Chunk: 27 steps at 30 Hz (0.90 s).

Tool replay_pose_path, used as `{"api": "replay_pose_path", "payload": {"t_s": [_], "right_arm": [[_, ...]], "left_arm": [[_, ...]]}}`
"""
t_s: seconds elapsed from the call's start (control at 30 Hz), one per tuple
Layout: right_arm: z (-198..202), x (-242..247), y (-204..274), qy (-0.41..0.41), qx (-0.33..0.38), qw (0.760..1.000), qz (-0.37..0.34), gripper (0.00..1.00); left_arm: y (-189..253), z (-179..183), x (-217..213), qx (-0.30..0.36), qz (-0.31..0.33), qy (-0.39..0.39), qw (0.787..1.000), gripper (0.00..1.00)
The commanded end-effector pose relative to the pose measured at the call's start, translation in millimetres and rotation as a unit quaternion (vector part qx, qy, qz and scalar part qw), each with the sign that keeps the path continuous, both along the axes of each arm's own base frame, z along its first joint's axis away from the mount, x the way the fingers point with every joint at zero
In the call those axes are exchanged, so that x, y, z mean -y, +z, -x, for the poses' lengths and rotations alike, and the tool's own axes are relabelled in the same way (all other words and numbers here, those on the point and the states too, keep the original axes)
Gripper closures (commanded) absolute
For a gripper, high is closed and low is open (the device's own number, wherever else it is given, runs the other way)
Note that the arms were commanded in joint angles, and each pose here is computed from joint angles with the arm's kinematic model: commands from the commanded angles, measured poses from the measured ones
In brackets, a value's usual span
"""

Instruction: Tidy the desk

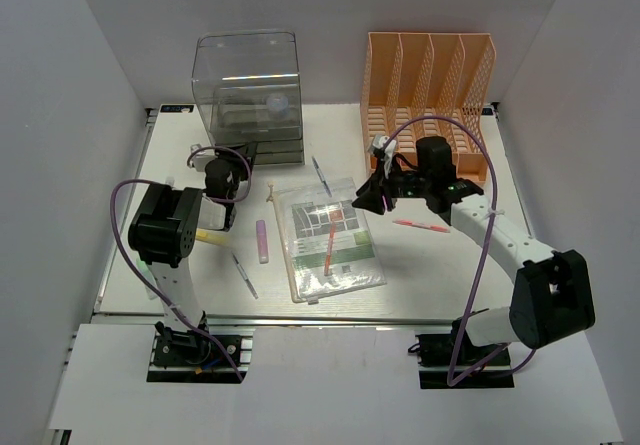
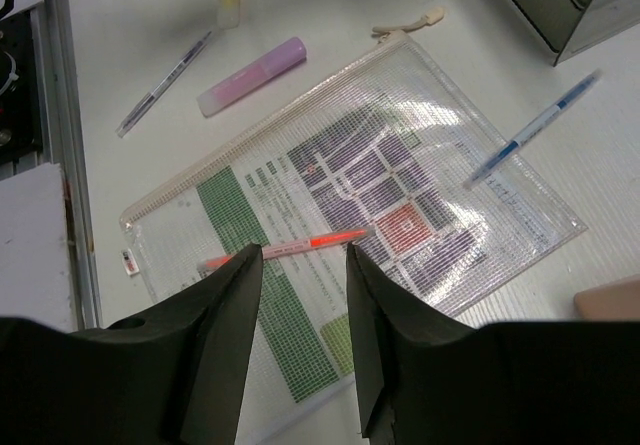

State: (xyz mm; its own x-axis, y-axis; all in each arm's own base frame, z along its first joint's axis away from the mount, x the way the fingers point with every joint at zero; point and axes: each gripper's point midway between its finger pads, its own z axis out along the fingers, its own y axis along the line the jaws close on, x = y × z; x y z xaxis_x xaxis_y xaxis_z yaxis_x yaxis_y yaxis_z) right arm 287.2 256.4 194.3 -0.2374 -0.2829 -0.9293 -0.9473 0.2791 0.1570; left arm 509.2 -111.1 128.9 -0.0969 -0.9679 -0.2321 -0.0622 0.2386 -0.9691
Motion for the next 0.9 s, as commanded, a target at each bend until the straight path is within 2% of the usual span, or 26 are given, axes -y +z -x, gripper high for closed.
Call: {"api": "replay_pose_path", "payload": {"t_s": [0.0, 0.07, 0.37, 0.47, 0.63, 0.77, 0.87], "right_arm": [[-2.5, 1.6, 18.5, 0.001, 0.036, 0.999, -0.017, 0.55], [-2.1, 1.7, 19.2, 0.002, 0.036, 0.999, -0.019, 0.54], [-2.3, 5.8, 18.0, 0.000, 0.039, 0.999, -0.020, 0.54], [-1.0, 6.6, 17.8, 0.002, 0.038, 0.999, -0.020, 0.54], [0.1, 7.2, 18.1, 0.006, 0.040, 0.999, -0.022, 0.54], [0.6, 8.6, 17.2, 0.007, 0.038, 0.999, -0.023, 0.54], [2.0, 7.8, 17.3, 0.009, 0.040, 0.999, -0.023, 0.54]], "left_arm": [[5.0, 1.6, 4.0, -0.006, -0.006, -0.009, 1.000, 0.53], [4.2, 1.8, 2.6, -0.011, -0.008, -0.005, 1.000, 0.50], [-1.4, -11.1, 5.1, -0.006, -0.006, 0.004, 1.000, 0.52], [-6.0, -11.8, 3.1, -0.005, -0.004, 0.010, 1.000, 0.56], [-8.3, -11.9, 1.2, 0.001, 0.000, 0.016, 1.000, 0.72], [-5.1, -11.7, -0.3, 0.017, 0.016, 0.021, 1.000, 0.76], [-5.5, -12.8, 0.3, 0.023, 0.026, 0.021, 0.999, 0.84]]}}
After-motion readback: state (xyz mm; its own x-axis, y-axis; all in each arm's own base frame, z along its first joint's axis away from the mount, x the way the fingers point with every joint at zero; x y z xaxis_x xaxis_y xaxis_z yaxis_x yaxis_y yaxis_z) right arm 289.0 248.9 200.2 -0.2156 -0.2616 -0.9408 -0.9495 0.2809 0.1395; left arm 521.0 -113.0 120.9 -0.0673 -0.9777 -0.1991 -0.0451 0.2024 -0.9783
